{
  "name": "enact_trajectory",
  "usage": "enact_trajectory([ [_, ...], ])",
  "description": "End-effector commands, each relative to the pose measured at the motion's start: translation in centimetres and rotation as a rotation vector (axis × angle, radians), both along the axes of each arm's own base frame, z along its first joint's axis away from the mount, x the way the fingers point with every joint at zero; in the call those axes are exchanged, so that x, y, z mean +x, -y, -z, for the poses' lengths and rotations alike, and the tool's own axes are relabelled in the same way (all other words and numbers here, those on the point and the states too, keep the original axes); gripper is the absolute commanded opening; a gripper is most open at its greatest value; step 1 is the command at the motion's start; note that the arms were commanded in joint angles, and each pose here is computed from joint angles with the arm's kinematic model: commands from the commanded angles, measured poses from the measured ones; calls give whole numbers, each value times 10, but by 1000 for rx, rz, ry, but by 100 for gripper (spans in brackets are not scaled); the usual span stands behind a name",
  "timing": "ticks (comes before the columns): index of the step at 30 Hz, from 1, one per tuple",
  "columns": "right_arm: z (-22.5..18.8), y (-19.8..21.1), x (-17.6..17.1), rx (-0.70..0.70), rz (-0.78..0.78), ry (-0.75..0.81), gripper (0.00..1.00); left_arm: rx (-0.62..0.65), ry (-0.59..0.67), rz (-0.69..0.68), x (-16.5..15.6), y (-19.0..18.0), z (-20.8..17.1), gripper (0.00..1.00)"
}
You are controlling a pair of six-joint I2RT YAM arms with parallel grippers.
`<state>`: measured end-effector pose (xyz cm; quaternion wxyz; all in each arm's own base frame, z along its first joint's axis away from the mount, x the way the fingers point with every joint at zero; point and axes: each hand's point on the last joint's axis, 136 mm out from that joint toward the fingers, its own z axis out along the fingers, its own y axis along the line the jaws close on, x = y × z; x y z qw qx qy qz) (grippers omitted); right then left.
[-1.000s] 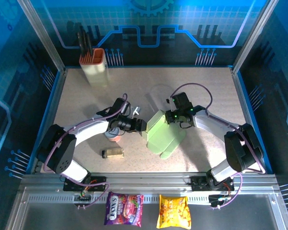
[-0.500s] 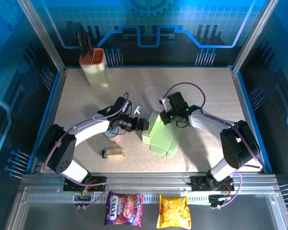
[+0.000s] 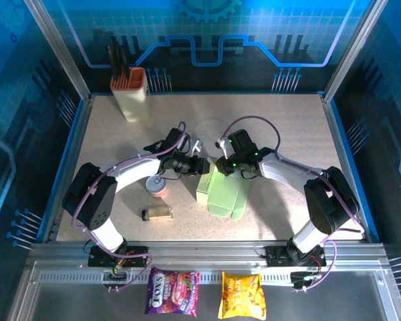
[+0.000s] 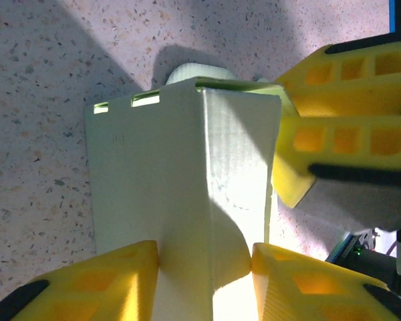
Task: Fold the paper box
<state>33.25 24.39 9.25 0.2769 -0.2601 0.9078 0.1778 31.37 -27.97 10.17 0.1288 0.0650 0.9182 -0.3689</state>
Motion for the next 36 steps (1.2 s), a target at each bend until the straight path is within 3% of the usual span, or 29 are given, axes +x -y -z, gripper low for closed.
enact_trajectory([
  [1, -5, -4, -6, 25, 7, 0, 27, 30, 9, -10, 7, -3, 3, 40],
  [10, 9, 9, -8, -16, 76, -15, 31, 30, 8, -18, 6, -4, 4, 39],
  [15, 6, 5, -11, -4, 75, -12, 16, 27, 7, -26, 8, -3, 5, 39],
  [18, 0, -2, -15, 5, 70, -2, 12, 13, 1, -31, 8, -1, 5, 35],
  [30, 8, -14, -27, 12, 132, -41, 10, -21, -25, -40, 6, 2, 9, 33],
  [36, 20, -6, -27, -12, 175, -44, 9, -19, 12, -64, 11, 0, -2, 37],
])
